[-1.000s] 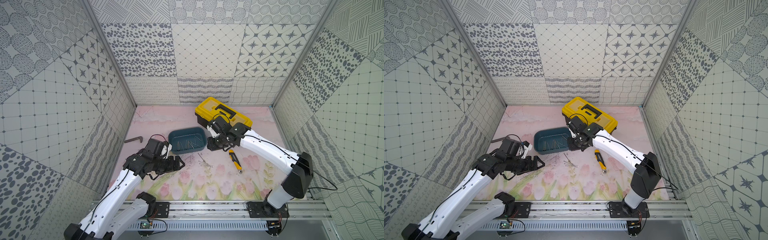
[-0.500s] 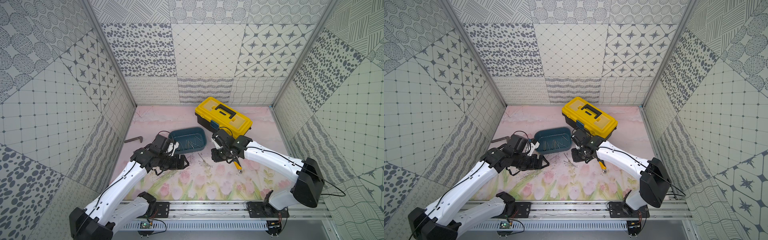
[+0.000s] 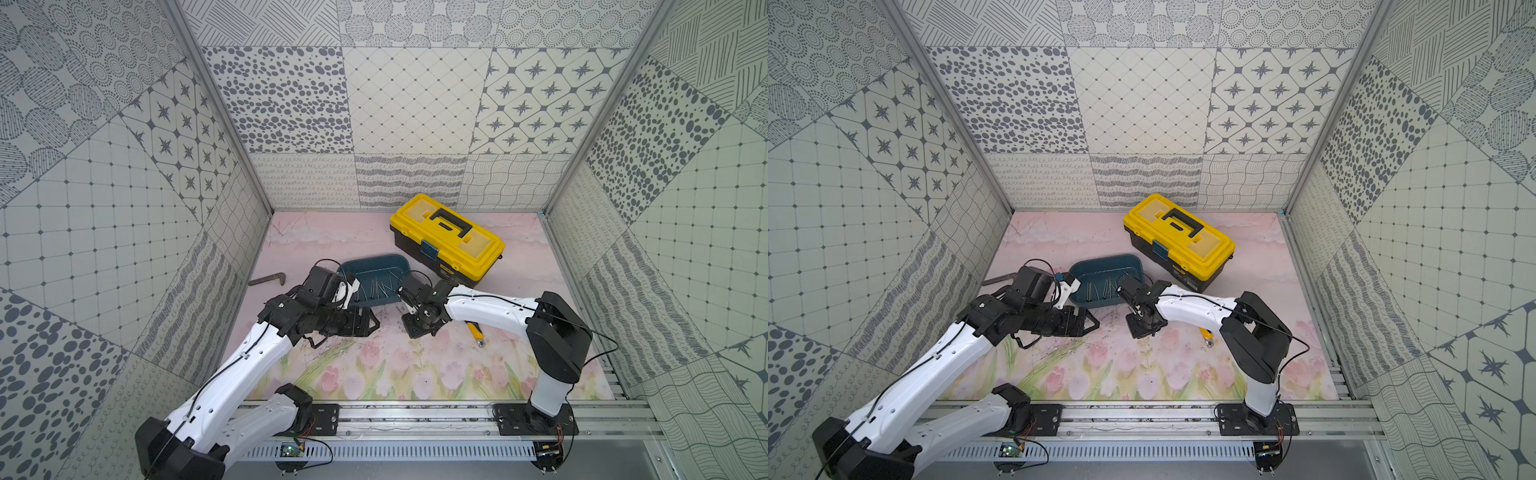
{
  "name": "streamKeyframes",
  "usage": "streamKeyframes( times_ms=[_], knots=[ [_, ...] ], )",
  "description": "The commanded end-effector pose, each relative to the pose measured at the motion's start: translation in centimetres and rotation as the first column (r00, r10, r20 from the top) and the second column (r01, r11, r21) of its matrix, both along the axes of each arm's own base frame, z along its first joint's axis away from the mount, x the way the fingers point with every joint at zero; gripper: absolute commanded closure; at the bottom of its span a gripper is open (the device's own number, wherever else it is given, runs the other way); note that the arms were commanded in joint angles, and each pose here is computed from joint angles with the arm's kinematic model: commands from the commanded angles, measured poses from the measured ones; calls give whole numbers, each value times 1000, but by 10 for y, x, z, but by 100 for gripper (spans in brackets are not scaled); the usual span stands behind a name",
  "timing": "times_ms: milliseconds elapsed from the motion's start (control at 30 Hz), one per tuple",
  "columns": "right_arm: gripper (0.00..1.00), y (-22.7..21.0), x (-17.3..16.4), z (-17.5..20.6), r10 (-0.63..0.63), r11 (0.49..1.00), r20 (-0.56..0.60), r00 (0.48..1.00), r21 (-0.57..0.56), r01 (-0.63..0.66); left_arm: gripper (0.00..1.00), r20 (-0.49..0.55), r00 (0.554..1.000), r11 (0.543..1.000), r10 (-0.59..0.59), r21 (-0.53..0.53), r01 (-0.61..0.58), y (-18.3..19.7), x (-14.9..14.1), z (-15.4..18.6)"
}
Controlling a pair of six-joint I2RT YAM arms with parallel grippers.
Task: Put the nails on the desktop into the storage box
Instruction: Pick up the nail from the center of the board.
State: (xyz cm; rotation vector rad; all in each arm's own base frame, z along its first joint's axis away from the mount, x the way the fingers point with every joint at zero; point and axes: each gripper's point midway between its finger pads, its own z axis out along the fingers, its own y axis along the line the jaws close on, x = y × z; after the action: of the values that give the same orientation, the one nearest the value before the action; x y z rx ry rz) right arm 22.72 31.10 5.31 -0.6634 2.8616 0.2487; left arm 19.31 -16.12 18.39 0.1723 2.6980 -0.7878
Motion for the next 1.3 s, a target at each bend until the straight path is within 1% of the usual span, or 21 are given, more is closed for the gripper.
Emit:
streamKeyframes(
  times_ms=[0,200,500,1067,1267],
  knots=[
    [76,13,14,4,31,999,54,998,14,-31,6,20,1000,999,-20,-31,21,-3,-4,3],
    [76,17,21,-5,39,999,51,998,-8,-38,5,26,1000,999,0,-50,2,0,-8,5],
    [76,8,28,-24,23,999,20,1000,-45,-22,5,24,1000,998,4,-67,-3,1,-10,8],
    [77,-5,17,-51,37,996,-57,998,-82,-42,4,14,1000,997,6,-71,-5,1,-10,7],
    [88,-10,13,-55,33,994,-59,998,-98,-39,3,15,1000,998,10,-70,-9,1,-10,7]
  ],
)
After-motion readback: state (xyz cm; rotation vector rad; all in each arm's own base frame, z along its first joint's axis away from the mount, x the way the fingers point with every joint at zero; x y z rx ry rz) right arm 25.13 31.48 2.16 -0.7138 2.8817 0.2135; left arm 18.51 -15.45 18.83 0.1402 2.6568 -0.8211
